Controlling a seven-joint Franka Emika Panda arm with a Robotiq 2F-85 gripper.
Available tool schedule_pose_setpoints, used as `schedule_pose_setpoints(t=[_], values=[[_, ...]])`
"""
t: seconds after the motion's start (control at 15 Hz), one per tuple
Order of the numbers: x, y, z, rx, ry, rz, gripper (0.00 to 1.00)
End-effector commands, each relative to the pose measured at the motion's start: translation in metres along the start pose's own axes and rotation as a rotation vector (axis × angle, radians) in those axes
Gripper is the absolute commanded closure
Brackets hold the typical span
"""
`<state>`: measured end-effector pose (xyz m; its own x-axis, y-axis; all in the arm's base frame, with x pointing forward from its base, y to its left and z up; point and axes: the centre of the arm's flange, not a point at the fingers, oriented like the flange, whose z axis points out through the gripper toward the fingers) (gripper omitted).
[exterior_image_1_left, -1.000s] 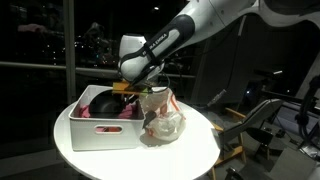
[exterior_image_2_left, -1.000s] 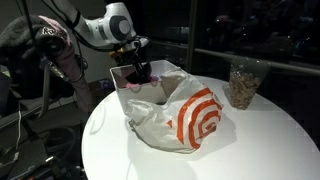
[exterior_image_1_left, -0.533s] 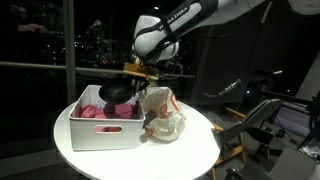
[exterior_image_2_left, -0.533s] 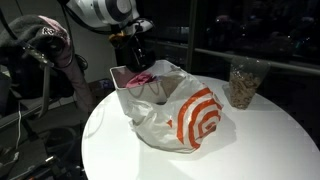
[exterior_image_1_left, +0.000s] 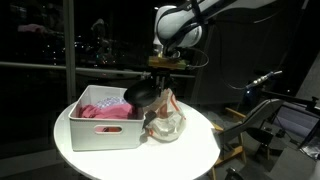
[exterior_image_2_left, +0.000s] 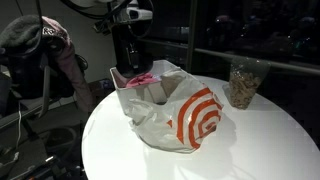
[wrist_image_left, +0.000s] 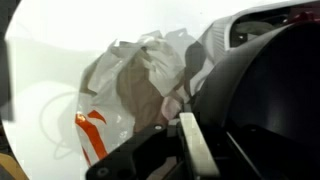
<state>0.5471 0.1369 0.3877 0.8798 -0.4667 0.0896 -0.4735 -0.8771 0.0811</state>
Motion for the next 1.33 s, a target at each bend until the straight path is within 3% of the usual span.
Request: schedule_pose_setpoints(t=[0.0, 0.2, 0.4, 0.53, 0.73, 1.27], values=[[-0.004, 0.043, 0.001, -0.067, -0.056, 0.036, 0.92], [0.007, 0.071, 0.019, -0.107, -0.099, 0.104, 0.92], [0.03, 0.082, 0.03, -0.119, -0.074, 0.178, 0.92], [0.04, 0.079, 0.031, -0.136, -0.038, 0.208, 0.93], [0.05, 0.065, 0.043, -0.193, -0.053, 0.218, 0.93], [0.084, 0.041, 0.069, -0.232, -0.05, 0.302, 0.93]])
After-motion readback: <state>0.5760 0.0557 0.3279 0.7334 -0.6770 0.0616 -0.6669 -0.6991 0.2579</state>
